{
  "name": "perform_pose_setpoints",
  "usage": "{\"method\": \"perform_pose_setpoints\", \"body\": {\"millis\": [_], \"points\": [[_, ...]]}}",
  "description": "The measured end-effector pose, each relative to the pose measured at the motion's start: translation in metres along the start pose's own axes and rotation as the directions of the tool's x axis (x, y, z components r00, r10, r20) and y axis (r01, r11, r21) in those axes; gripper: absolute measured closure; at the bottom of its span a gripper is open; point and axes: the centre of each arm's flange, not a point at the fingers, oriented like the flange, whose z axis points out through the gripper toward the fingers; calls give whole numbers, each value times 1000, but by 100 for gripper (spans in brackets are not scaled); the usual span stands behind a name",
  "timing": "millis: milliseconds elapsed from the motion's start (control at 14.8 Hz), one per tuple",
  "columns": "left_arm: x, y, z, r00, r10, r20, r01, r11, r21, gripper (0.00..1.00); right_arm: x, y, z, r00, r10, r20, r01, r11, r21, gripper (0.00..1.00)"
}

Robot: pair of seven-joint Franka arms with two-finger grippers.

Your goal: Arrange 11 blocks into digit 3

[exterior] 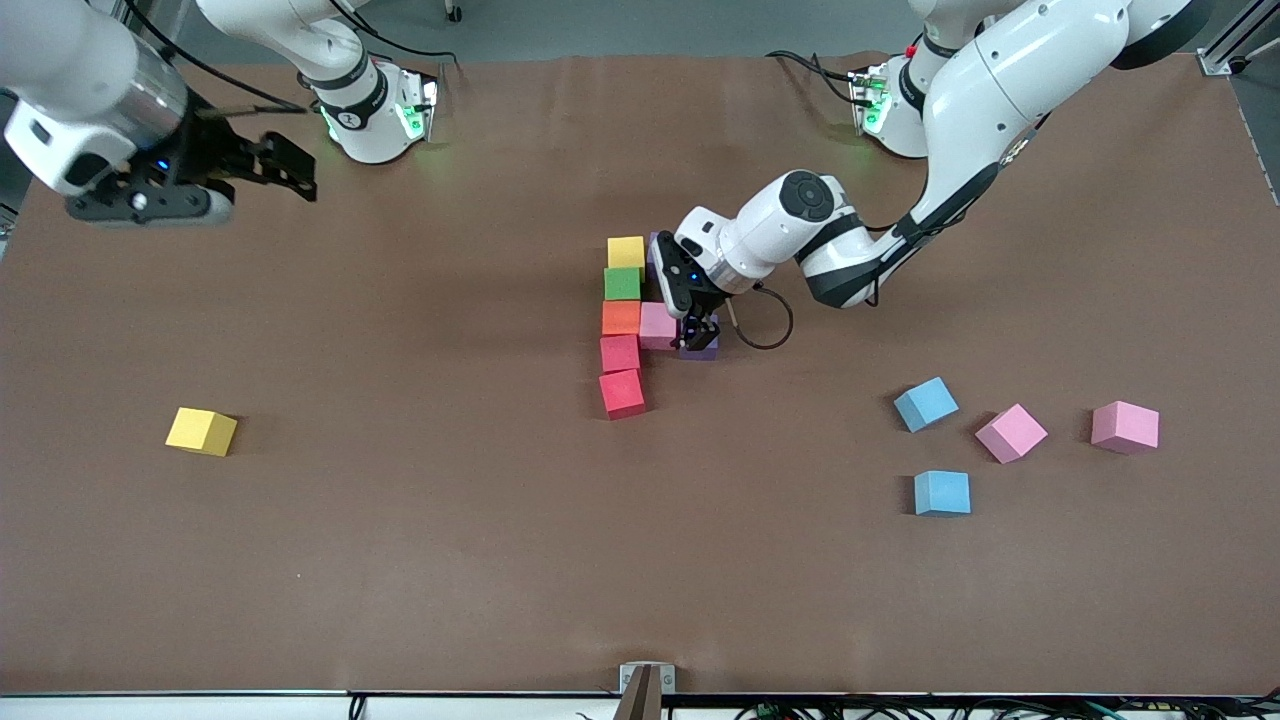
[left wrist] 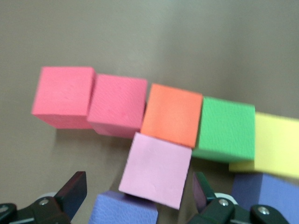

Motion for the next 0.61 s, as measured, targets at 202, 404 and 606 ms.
{"method": "perform_pose_setpoints", "body": {"millis": [202, 404, 606], "points": [[26, -24, -19, 988, -148, 38, 146, 988, 53, 0, -5, 55, -13, 1000, 5, -17, -5, 1000, 19, 0], [57, -64, -50, 953, -296, 60, 286, 949, 132, 0, -2, 114, -21, 999, 6, -45, -4, 999, 37, 0], [63, -111, -79, 917, -397, 23, 385, 901, 199, 0, 2, 146, -29, 995, 50, -84, -47, 998, 43, 0]]}}
